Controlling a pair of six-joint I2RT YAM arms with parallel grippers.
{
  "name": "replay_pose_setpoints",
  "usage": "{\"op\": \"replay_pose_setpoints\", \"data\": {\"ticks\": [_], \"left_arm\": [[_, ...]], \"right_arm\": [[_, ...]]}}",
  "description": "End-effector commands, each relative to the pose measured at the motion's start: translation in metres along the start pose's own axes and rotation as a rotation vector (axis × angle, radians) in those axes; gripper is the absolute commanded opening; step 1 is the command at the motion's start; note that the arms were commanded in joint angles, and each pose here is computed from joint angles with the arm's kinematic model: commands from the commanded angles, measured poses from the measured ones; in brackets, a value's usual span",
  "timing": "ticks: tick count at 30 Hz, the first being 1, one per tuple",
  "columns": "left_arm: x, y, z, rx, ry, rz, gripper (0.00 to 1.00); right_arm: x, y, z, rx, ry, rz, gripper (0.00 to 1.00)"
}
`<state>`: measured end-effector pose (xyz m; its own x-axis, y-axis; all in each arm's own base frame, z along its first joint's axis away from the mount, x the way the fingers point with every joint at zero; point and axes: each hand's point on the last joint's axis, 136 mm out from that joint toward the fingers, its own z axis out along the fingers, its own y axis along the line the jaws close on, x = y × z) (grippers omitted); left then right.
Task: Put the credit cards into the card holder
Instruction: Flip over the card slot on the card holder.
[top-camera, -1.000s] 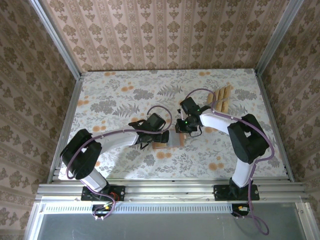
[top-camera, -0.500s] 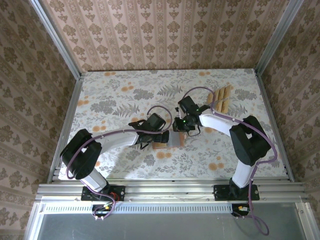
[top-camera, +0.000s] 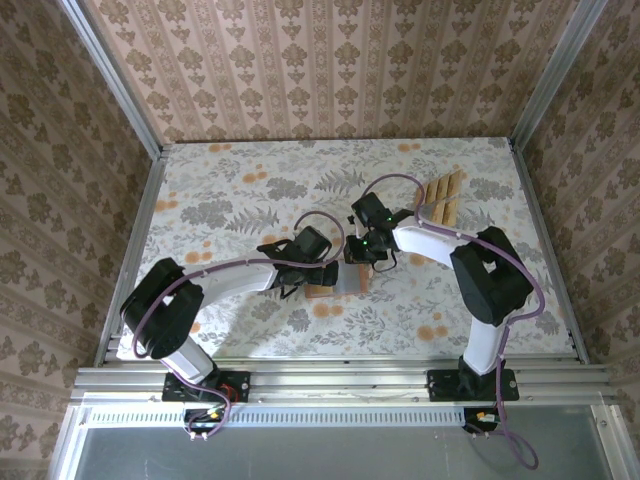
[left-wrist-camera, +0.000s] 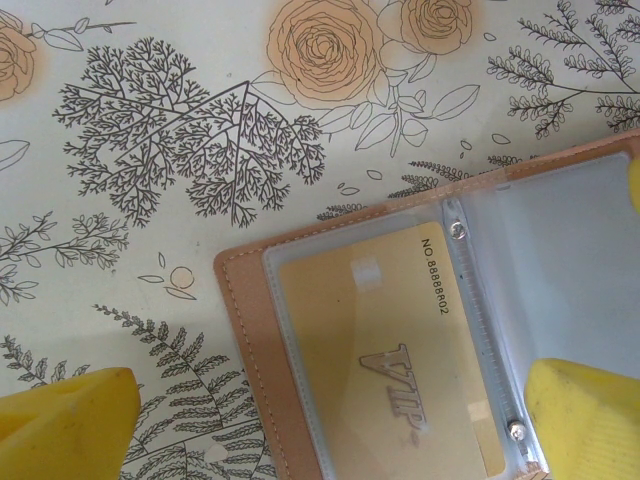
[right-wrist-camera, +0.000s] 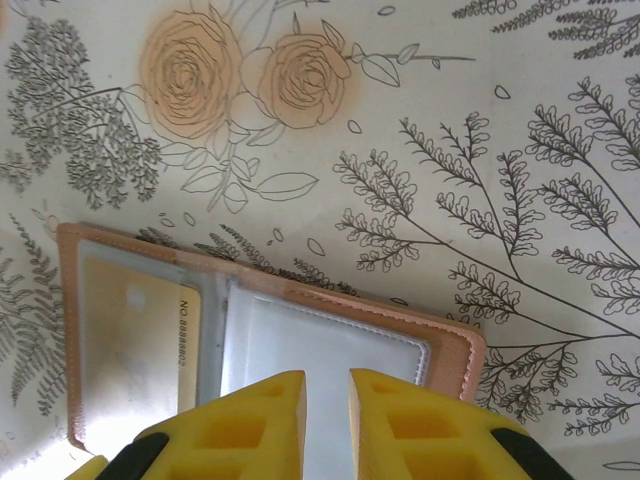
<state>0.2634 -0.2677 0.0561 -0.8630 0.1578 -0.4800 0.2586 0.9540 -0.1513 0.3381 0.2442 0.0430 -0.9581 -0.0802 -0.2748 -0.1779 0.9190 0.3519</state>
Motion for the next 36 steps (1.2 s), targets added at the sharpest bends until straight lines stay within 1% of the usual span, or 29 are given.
{"op": "replay_pose_setpoints", "data": {"ticks": [1,12,21,27,36], "left_arm": [[0.001,-0.004,0.0,0.006,0.004,0.006,1.0],[0.0,-0.01,0.008,0.008,0.018,0.011,1.0],[0.0,-0.015,0.015,0.011,0.026,0.018,1.0],[-0.001,-0.018,0.015,0.022,0.02,0.022,1.0],[0.005,-0.02,0.022,0.023,0.029,0.031,1.0]], "right_arm": [[0.002,-0.005,0.006,0.029,0.018,-0.009,0.21],[0.014,-0.017,0.019,0.06,0.049,-0.007,0.19],[0.023,-0.009,0.034,0.02,0.082,0.009,0.18],[0.024,-0.002,0.035,-0.018,0.082,0.025,0.17],[0.027,-0.002,0.037,-0.027,0.084,0.035,0.17]]}}
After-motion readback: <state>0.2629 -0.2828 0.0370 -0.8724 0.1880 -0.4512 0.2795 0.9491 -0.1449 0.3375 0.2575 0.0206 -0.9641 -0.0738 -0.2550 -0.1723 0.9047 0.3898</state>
